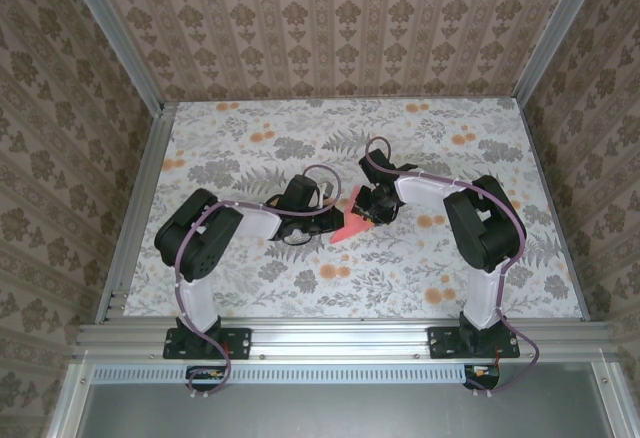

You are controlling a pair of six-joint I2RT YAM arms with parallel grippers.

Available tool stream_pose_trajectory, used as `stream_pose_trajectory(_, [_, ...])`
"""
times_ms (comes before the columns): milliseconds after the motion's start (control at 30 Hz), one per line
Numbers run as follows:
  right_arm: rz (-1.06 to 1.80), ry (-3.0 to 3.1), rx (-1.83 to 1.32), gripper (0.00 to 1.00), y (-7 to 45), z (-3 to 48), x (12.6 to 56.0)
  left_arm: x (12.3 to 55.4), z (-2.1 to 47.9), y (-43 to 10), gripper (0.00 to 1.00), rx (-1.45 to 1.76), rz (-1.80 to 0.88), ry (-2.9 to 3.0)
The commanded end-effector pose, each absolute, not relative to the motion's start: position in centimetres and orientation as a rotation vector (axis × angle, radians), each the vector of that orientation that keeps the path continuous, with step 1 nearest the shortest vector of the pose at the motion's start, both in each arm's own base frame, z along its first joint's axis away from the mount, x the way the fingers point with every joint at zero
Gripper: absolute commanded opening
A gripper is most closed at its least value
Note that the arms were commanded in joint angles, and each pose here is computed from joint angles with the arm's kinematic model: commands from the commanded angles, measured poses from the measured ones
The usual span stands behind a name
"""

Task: Fold a paper plane with a square sheet of paper (pick it up from the middle)
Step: Fourth fold the wing at the center of the table.

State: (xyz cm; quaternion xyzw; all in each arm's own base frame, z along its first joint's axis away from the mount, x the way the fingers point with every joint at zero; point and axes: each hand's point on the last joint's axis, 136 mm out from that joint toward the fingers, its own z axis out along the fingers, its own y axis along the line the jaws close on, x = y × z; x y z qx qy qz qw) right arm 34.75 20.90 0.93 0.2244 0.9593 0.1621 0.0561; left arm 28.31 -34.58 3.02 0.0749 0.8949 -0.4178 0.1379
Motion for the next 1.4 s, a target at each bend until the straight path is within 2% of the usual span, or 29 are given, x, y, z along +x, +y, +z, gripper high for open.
stream_pose_trajectory(0, [-0.012,3.096,0.831,0.32,14.4,-5.6,28.6,28.7,2.2,-34.3,0.10,0.217,-1.175,2.614])
stream_pose_trajectory(300, [0.000,3.105,0.808,0.37,14.7,-5.7,28.8,28.6,1.7,-34.1,0.10,0.216,-1.157,2.635])
stream_pose_trajectory(1367, [-0.241,3.148,0.731,0.39,13.2,-7.3,27.3,29.3,5.6,-36.3,0.10,0.271,-1.329,2.486])
